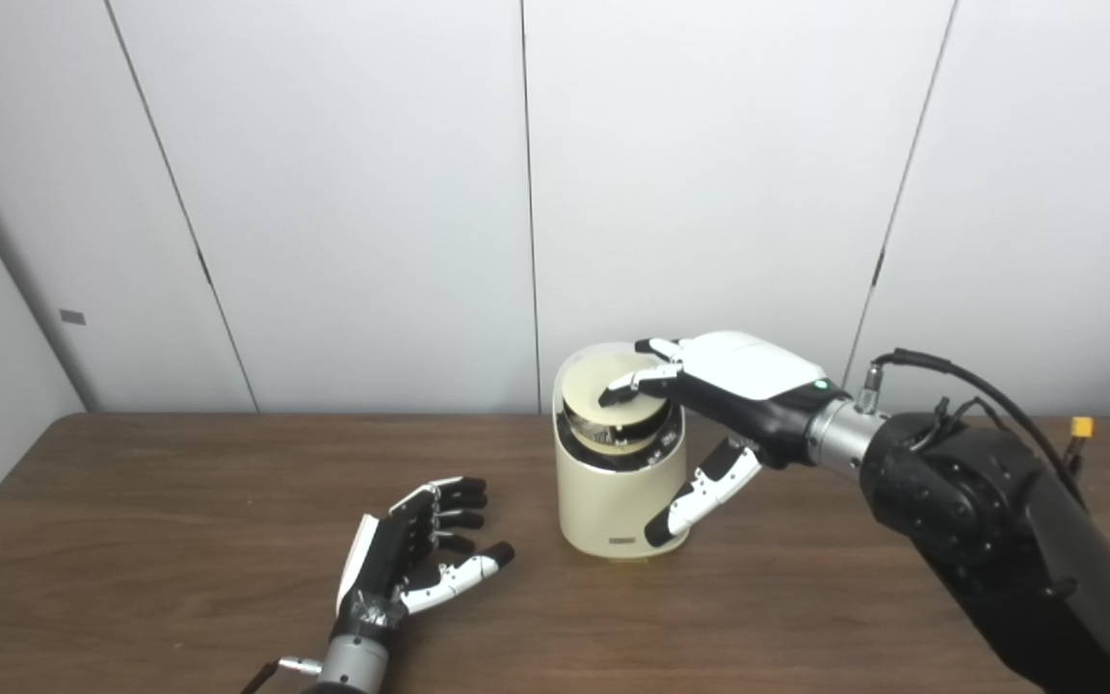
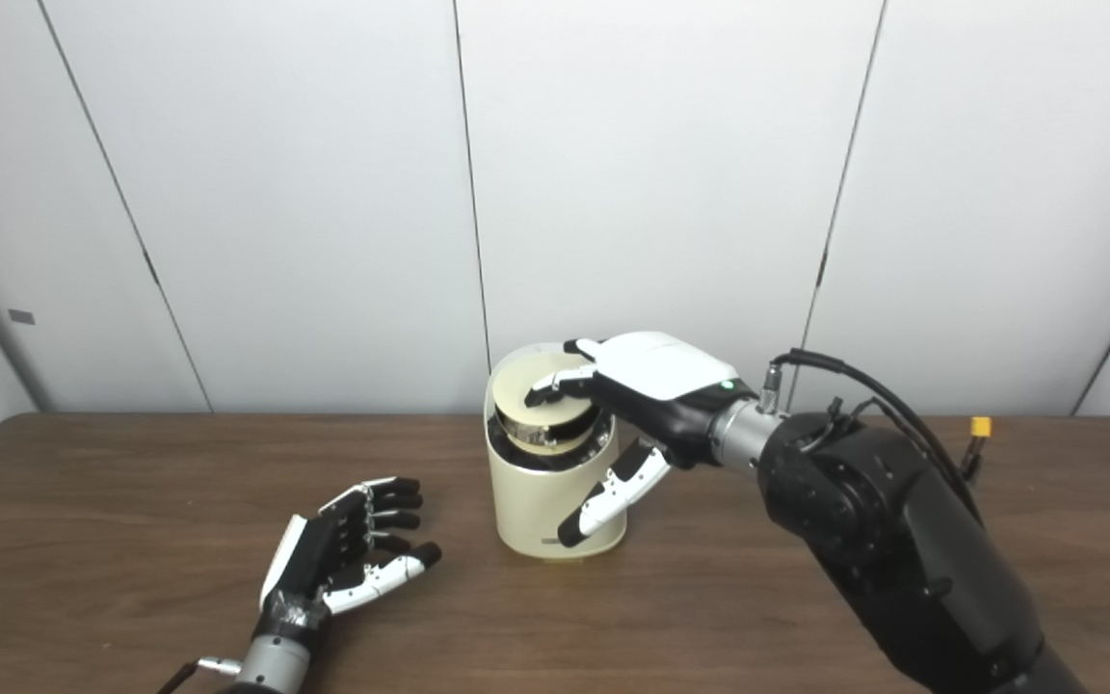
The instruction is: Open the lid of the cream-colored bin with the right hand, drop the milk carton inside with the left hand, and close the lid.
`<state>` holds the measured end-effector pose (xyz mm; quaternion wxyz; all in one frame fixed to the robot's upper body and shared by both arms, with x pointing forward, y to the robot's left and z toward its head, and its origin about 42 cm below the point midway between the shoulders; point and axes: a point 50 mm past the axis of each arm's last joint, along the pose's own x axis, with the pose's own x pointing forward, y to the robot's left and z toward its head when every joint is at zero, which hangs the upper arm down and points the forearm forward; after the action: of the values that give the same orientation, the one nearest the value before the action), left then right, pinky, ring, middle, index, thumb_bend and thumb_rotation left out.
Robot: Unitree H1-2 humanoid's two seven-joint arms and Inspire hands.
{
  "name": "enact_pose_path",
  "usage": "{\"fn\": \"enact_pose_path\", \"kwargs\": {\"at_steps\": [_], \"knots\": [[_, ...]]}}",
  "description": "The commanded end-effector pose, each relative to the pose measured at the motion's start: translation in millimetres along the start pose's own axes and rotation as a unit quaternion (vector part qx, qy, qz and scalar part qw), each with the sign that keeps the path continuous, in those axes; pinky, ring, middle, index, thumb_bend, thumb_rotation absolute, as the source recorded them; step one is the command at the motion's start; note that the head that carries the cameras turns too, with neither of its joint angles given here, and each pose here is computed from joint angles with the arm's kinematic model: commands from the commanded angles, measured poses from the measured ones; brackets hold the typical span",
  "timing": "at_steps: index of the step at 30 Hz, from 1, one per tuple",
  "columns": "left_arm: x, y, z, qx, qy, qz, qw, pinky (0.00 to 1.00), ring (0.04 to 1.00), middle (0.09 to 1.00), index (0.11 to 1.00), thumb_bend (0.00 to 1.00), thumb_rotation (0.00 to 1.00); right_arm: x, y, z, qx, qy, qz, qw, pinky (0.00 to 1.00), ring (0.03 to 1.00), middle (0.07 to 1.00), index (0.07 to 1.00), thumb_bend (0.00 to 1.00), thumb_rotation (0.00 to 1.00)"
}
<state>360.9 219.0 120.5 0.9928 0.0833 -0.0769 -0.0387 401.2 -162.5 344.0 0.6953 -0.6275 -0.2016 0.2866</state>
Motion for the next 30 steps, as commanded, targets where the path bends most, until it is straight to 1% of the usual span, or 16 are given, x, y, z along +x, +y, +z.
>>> {"fn": "enact_pose_path", "kwargs": {"at_steps": [1,5,12,17,19,25,27,30], "knots": [[-2,-2,1,0.0,-0.001,0.004,1.0,0.59,0.684,0.724,0.743,0.74,0.16,2,-15,6,-0.03,-0.016,-0.016,0.999,1.0,1.0,0.832,0.835,0.86,0.51],[-2,-3,3,0.001,-0.003,0.004,1.0,0.58,0.68,0.718,0.738,0.74,0.17,4,-12,8,-0.055,-0.02,-0.009,0.998,1.0,1.0,0.831,0.839,0.85,0.5],[-2,-5,4,-0.003,-0.002,0.008,1.0,0.58,0.671,0.714,0.735,0.75,0.16,5,0,0,-0.082,-0.023,0.002,0.996,1.0,0.992,0.821,0.829,0.86,0.5],[-2,-5,5,-0.007,-0.003,0.008,1.0,0.59,0.679,0.714,0.73,0.75,0.17,4,3,-2,-0.094,-0.002,0.036,0.995,1.0,1.0,0.84,0.848,0.85,0.52],[-2,-4,6,-0.006,-0.005,0.008,1.0,0.58,0.677,0.712,0.729,0.76,0.17,2,4,-2,-0.098,0.002,0.045,0.994,1.0,1.0,0.844,0.85,0.84,0.52],[-3,-2,6,-0.005,-0.006,0.008,1.0,0.57,0.67,0.712,0.732,0.75,0.16,2,6,-5,-0.099,0.014,0.057,0.993,1.0,1.0,0.837,0.842,0.84,0.49],[-3,-1,7,-0.004,-0.006,0.009,1.0,0.57,0.671,0.712,0.733,0.75,0.17,2,6,-6,-0.1,0.02,0.057,0.993,1.0,1.0,0.839,0.844,0.84,0.48],[-4,0,7,-0.007,-0.005,0.009,1.0,0.57,0.67,0.712,0.735,0.75,0.16,1,8,-8,-0.121,0.027,0.057,0.991,1.0,1.0,0.846,0.848,0.84,0.5]]}}
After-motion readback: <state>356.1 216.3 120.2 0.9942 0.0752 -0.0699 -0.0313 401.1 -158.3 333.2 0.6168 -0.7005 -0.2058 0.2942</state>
